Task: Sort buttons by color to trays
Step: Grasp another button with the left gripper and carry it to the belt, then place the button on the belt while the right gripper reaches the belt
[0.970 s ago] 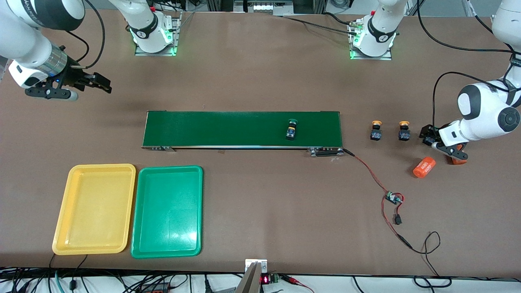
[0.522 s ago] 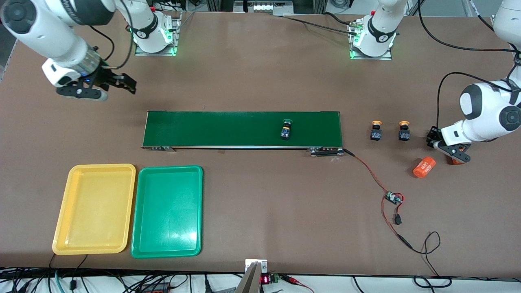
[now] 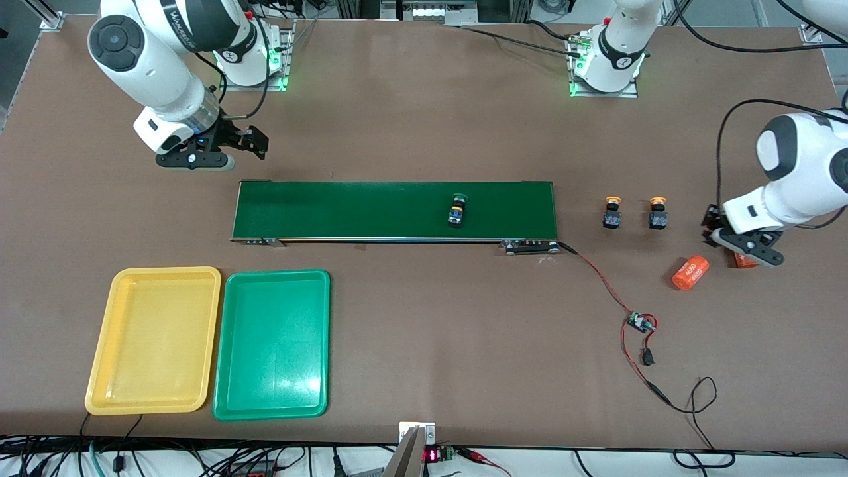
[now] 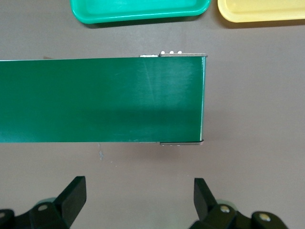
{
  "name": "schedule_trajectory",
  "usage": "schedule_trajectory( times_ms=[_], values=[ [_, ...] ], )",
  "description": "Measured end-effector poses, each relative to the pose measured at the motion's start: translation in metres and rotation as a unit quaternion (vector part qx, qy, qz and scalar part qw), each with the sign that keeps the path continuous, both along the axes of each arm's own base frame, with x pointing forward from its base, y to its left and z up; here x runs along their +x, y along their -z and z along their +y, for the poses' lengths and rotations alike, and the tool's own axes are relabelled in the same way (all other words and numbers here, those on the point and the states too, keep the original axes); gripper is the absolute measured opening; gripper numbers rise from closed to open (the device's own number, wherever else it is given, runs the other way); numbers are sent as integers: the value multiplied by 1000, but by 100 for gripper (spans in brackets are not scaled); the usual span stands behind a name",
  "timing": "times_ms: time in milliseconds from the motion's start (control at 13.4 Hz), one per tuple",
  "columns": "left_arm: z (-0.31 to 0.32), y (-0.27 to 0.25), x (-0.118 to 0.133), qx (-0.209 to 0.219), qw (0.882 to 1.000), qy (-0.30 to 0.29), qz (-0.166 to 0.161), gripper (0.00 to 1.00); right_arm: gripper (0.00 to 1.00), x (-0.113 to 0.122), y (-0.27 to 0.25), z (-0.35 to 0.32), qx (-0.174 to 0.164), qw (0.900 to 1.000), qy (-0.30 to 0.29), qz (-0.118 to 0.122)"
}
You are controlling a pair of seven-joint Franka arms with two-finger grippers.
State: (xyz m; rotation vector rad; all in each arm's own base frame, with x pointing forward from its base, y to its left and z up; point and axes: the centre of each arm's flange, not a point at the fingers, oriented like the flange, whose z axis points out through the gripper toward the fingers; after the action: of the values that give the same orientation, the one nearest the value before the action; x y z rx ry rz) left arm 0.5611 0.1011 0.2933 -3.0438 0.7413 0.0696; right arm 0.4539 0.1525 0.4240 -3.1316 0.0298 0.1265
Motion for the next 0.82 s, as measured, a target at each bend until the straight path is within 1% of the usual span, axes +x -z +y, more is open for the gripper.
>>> schedule_trajectory(
  times_ms=[149, 299, 448, 597, 672, 821],
  values=[
    [-75, -3, 7, -6, 999, -45, -1, 41, 100, 0, 0, 0, 0, 1000, 3, 0],
    [-152, -5, 5, -9, 996, -85, -2, 41, 100, 0, 0, -2, 0, 1000, 6, 1],
    [-214, -6, -5, -17, 992, -129, 2, 41, 100, 1, 0, -2, 0, 1000, 7, 2],
    [-272, -6, -19, -34, 985, -167, 16, 41, 100, 1, -1, -2, 0, 1000, 7, 0],
    [-296, -3, -27, -37, 983, -179, 24, 41, 100, 2, -3, -2, 1, 1000, 7, -2],
    [-325, 5, -39, -35, 979, -199, 35, 41, 100, 4, -8, -2, 2, 1000, 8, -6]
  ],
)
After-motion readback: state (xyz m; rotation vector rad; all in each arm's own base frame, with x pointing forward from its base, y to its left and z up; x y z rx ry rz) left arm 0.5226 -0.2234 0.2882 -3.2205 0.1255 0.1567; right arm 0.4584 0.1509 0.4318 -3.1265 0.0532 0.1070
